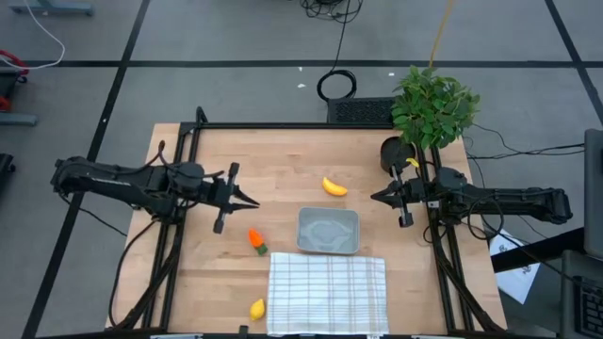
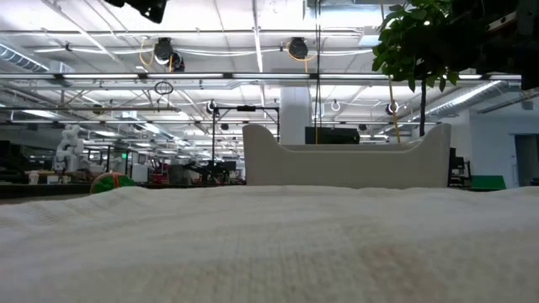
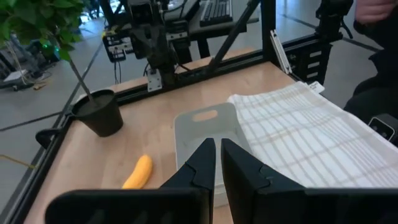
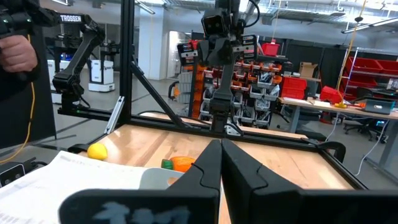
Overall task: Pick and placing Produce into tupperware
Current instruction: Put the orange carrot into the gray bin
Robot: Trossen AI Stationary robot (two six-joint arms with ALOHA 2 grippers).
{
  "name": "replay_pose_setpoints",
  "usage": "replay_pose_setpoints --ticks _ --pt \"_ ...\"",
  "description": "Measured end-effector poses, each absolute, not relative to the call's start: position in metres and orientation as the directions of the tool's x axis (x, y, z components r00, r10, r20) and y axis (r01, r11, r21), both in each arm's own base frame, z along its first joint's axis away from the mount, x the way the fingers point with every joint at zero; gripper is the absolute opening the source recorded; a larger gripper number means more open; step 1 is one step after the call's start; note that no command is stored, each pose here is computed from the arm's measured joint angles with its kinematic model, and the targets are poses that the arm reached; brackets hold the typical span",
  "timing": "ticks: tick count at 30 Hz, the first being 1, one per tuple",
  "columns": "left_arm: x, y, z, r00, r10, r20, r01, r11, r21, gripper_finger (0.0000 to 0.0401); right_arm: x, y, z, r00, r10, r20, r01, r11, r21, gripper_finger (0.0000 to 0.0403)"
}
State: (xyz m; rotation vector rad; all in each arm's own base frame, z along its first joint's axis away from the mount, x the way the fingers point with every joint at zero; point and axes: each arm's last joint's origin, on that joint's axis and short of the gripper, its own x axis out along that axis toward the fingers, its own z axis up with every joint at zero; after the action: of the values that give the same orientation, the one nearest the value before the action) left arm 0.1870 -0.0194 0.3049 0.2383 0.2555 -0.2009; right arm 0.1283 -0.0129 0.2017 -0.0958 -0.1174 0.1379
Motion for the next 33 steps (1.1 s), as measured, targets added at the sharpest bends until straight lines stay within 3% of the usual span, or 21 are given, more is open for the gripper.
replay_pose_setpoints --ticks 9,23,33 --pt "0.198 -0.020 0.323 0.917 -0.159 -0.365 0.228 0.961 0.156 0.0031 0.128 -0.013 0.202 0.984 0.143 0.110 -0.131 0.986 -0.104 0.0000" --pt "0.232 -0.023 0.328 0.766 -0.153 -0.624 0.303 0.943 0.140 0.0030 0.128 -0.013 0.201 0.985 0.142 0.102 -0.129 0.984 -0.125 0.0000" --pt "0.249 -0.024 0.345 0.684 -0.147 -0.715 0.292 0.953 0.084 0.0030 0.128 -0.013 0.200 0.985 0.142 0.097 -0.130 0.984 -0.122 0.0000"
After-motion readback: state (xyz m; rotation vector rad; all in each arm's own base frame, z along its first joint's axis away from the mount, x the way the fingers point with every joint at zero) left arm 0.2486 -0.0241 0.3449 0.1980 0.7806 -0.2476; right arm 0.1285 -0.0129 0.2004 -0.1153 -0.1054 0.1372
